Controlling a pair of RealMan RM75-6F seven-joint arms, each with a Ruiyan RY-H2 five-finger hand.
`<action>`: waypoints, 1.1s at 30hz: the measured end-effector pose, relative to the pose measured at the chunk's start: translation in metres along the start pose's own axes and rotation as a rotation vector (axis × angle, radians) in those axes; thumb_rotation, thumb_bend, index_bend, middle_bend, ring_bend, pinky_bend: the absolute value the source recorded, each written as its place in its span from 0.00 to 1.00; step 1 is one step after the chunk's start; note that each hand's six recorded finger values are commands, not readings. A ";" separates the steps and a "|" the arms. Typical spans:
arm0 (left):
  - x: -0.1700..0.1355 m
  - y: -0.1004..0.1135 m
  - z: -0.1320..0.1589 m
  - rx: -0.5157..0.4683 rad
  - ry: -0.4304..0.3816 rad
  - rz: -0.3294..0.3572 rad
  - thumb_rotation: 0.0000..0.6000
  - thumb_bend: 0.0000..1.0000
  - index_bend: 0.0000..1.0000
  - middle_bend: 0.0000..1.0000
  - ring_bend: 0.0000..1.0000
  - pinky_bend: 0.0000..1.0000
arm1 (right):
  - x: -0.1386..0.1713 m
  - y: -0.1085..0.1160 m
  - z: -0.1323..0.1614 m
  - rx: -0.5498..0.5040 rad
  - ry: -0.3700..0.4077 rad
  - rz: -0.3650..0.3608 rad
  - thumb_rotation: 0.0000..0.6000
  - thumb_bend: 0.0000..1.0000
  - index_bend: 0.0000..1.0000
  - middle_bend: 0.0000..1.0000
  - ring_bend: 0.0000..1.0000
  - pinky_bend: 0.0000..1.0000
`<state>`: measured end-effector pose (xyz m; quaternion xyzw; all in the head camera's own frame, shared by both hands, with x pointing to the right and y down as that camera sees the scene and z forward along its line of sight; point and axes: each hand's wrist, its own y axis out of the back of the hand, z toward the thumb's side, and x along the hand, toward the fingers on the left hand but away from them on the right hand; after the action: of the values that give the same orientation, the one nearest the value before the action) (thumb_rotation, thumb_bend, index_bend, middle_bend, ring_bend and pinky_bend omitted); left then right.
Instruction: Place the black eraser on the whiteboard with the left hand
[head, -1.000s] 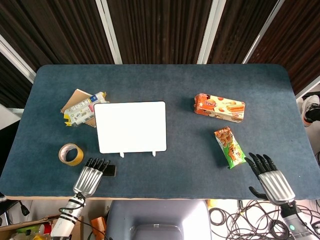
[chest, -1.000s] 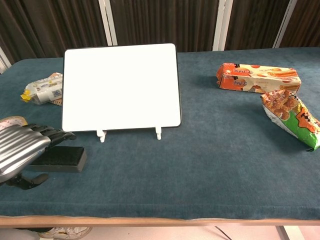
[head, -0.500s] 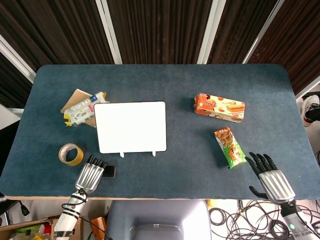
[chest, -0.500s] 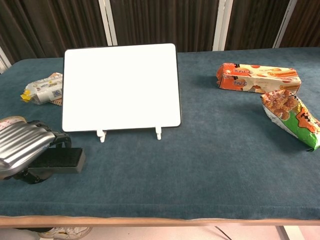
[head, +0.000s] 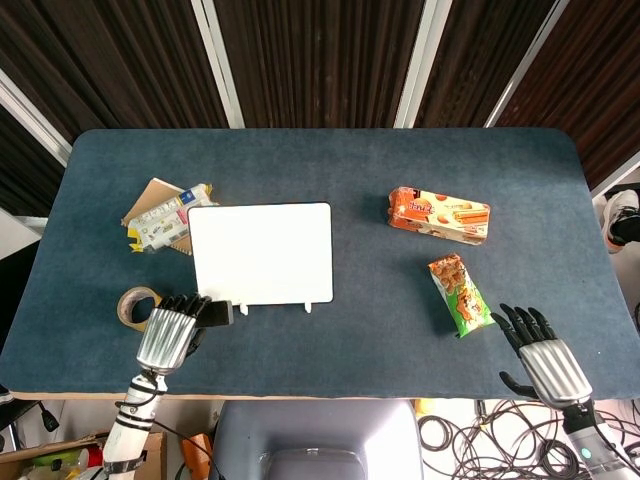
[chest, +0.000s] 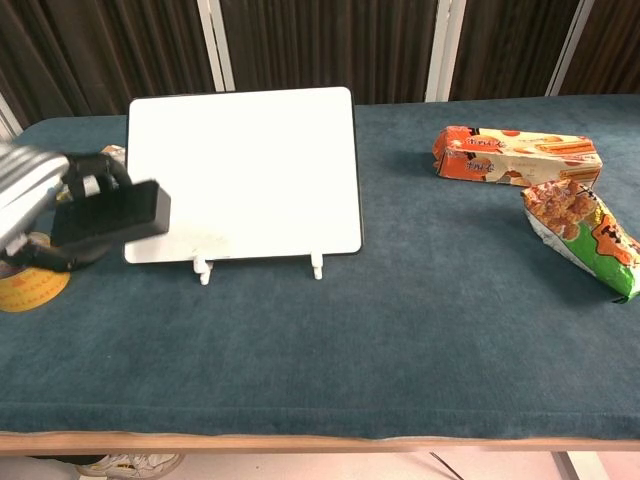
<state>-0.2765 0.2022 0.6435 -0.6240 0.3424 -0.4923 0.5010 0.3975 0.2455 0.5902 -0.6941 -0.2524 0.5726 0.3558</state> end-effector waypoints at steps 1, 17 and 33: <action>0.008 0.009 0.002 -0.024 -0.002 0.053 1.00 0.54 0.77 0.88 0.67 0.61 | 0.000 0.000 0.000 0.000 0.000 0.001 1.00 0.20 0.00 0.00 0.00 0.00; 0.089 -0.010 0.047 0.072 -0.073 0.261 1.00 0.52 0.75 0.88 0.67 0.62 | 0.000 0.001 -0.003 -0.019 -0.005 0.017 1.00 0.20 0.00 0.00 0.00 0.00; 0.119 -0.044 0.047 0.212 -0.040 0.203 1.00 0.42 0.52 0.75 0.60 0.56 | 0.001 0.002 -0.006 -0.027 -0.010 0.023 1.00 0.20 0.00 0.00 0.00 0.00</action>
<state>-0.2014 0.1181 0.7179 -0.5394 0.3401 -0.4599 0.6180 0.4033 0.2440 0.5881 -0.6988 -0.2540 0.5766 0.3386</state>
